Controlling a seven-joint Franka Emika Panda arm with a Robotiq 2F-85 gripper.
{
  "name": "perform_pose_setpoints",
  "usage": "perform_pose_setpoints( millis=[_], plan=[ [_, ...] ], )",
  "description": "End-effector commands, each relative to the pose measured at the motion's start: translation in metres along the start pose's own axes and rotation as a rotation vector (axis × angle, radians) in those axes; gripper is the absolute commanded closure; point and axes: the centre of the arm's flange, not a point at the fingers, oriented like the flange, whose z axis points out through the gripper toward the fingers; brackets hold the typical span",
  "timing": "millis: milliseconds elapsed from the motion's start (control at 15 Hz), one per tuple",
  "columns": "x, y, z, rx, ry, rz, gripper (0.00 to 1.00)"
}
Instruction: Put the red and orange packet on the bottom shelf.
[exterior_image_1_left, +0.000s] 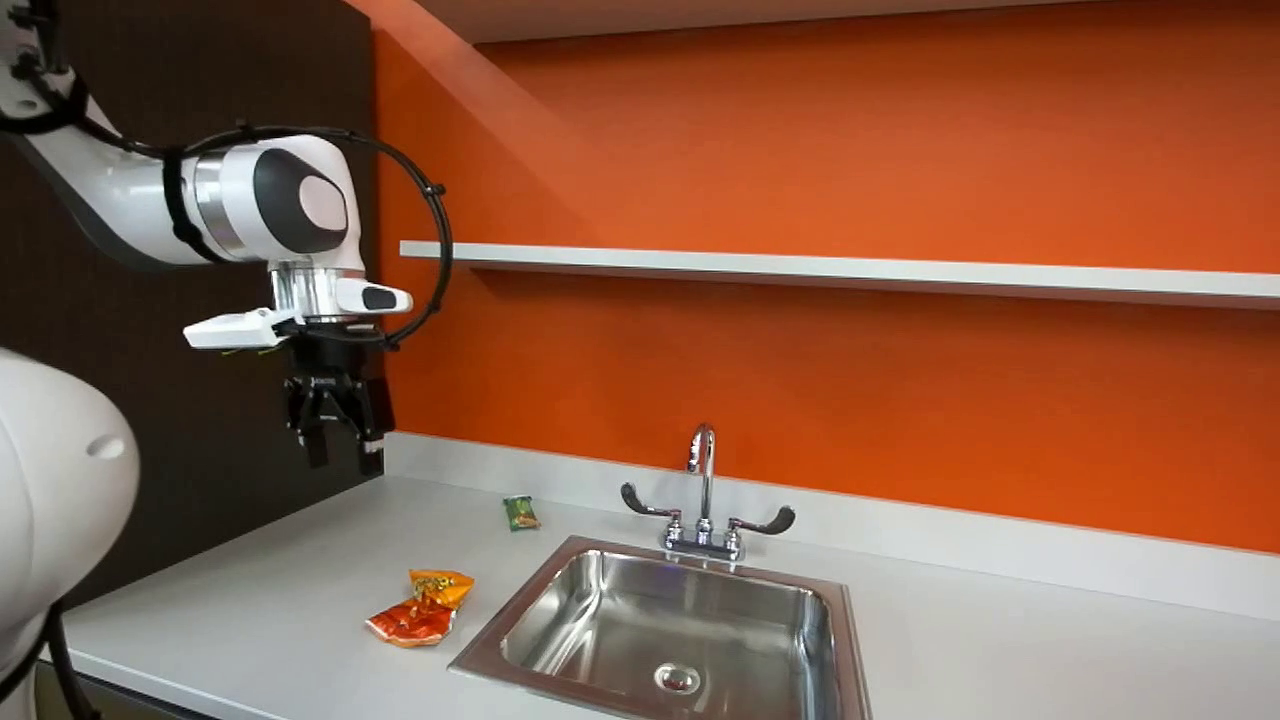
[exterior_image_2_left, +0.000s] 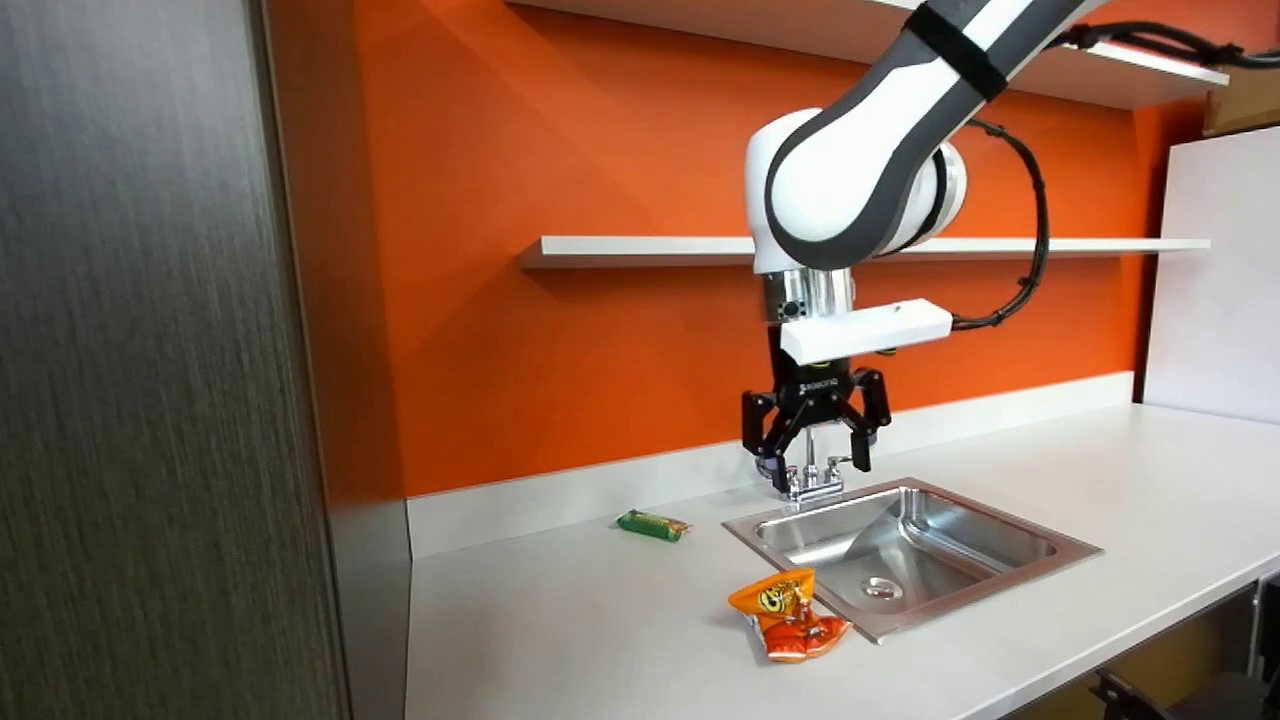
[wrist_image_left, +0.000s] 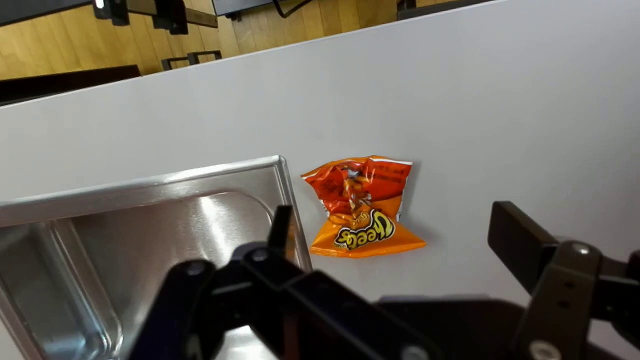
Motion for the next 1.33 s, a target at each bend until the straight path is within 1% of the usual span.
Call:
perform_pose_setpoints(
  millis=[0, 667, 1000, 1267],
  plan=[
    [0.004, 0.007, 0.026, -0.006, 0.016, 0.049, 0.0],
    [0.022, 0.017, 0.097, -0.018, 0.003, 0.059, 0.0],
    [0.033, 0.015, 0.133, -0.023, -0.002, 0.047, 0.0],
    [0.044, 0.009, 0.152, -0.032, -0.001, 0.029, 0.0]
  ],
)
